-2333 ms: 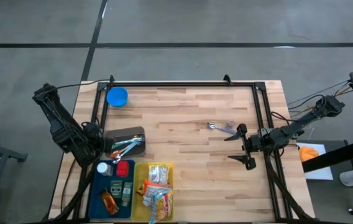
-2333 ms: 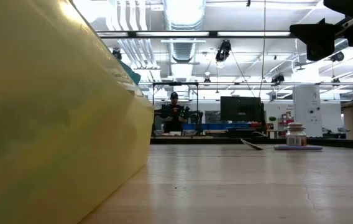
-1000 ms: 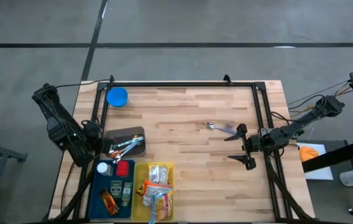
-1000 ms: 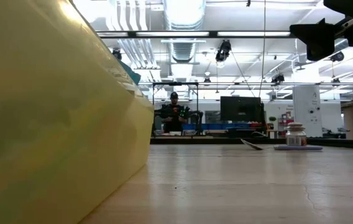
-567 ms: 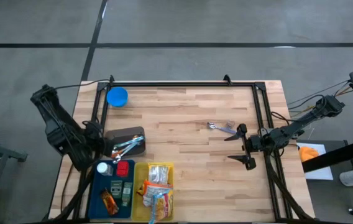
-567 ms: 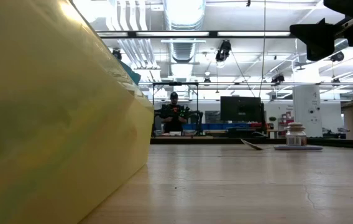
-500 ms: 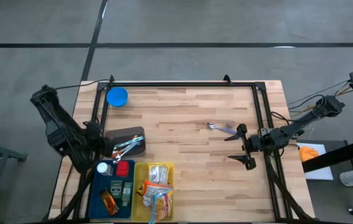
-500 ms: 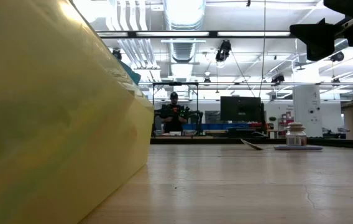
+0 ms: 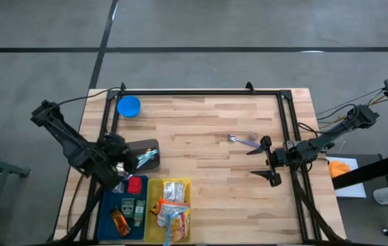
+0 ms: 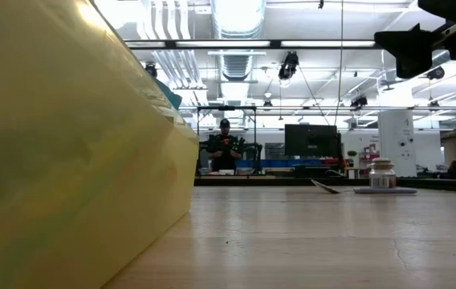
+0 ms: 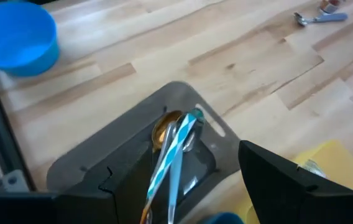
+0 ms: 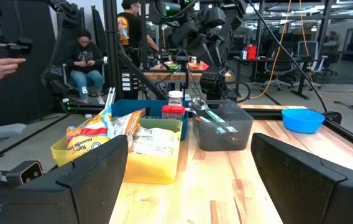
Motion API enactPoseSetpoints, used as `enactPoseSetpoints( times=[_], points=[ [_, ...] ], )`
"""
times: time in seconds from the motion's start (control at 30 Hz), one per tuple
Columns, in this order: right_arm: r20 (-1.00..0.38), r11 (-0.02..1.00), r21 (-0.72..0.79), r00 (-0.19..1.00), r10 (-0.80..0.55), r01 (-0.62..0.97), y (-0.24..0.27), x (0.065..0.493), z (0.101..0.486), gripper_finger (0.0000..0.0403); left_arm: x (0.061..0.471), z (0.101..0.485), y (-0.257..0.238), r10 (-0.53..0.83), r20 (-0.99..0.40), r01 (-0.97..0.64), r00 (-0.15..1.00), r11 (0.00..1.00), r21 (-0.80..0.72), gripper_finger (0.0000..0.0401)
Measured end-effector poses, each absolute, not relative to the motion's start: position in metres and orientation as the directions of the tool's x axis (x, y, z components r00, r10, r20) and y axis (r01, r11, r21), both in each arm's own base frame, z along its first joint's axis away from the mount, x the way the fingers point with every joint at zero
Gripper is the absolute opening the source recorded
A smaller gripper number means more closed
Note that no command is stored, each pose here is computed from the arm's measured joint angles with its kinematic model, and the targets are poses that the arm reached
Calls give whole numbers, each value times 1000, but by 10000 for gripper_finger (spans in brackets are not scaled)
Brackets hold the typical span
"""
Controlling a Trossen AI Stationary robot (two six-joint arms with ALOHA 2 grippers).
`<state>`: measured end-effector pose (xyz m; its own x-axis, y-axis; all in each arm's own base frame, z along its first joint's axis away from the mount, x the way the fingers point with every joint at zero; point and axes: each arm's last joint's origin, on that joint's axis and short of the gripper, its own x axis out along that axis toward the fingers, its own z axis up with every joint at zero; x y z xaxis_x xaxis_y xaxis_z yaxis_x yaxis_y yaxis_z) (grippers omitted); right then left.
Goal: Pick & Place Food Item
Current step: Put the violet spoon into the gray bin
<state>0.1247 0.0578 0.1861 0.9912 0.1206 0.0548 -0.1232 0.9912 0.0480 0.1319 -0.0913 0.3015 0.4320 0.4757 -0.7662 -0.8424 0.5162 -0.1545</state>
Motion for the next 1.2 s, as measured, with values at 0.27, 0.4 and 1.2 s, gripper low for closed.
enactPoseSetpoints(
  times=[0.27,0.4,1.2],
  points=[
    [55,991,48,991,120,-123,58,125,186,338,163,299,-82,494,-736,-801,463,588,-109,239],
    [55,991,48,991,120,-123,58,125,186,338,183,296,-76,510,-716,-765,477,641,-53,239],
    [55,991,48,991,121,-123,58,125,186,338,289,276,-54,379,-616,-343,690,921,181,239]
  ],
)
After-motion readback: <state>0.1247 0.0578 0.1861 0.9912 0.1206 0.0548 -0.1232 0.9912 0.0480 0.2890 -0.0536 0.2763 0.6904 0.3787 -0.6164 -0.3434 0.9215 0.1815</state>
